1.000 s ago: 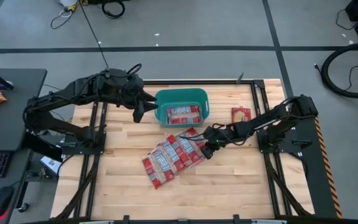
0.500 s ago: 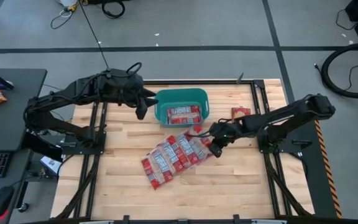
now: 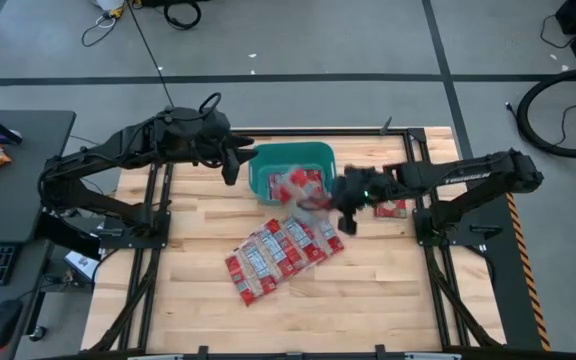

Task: Sort popcorn bags into baskets
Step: Put the red popcorn bag into the blue bin

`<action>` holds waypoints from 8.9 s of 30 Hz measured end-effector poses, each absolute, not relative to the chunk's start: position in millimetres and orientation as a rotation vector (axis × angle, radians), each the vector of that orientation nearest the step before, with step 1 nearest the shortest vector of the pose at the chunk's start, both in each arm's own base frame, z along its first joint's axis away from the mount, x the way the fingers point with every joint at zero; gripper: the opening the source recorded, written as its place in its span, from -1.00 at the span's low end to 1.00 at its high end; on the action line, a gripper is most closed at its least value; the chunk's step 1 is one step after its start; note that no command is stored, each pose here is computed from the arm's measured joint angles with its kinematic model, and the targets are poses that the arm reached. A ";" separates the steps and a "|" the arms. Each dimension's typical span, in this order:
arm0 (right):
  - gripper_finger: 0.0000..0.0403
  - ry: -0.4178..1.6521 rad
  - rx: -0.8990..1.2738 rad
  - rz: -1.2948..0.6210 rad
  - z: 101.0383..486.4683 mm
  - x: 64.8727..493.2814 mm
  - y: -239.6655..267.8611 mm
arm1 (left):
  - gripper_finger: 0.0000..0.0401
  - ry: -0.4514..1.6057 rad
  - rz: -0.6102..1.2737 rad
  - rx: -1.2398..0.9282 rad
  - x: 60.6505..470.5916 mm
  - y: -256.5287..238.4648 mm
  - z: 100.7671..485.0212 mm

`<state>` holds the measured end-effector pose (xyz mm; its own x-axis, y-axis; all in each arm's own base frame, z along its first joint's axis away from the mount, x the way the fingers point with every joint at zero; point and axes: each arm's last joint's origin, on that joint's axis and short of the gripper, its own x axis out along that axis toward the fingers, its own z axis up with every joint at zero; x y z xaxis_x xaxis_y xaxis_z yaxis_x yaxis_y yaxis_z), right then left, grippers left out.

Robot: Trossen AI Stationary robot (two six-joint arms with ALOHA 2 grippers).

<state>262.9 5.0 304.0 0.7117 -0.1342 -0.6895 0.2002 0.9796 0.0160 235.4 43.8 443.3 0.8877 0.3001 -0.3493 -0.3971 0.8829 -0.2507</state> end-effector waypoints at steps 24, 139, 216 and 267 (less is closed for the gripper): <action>-0.58 1.069 -0.283 -0.448 244.6 324.0 -100.3 | -0.10 0.239 0.317 -0.387 237.9 42.8 449.6; -0.32 0.691 0.342 -0.325 335.4 161.8 -6.3 | -0.10 1.087 0.370 -0.922 221.8 -18.3 155.6; -0.32 0.688 0.282 -0.263 336.7 164.1 -5.4 | -0.97 0.399 -0.109 -1.134 261.8 -24.5 213.4; -0.32 0.609 0.333 -0.296 341.8 167.9 -6.3 | -0.19 0.127 0.517 -0.659 310.4 89.3 256.9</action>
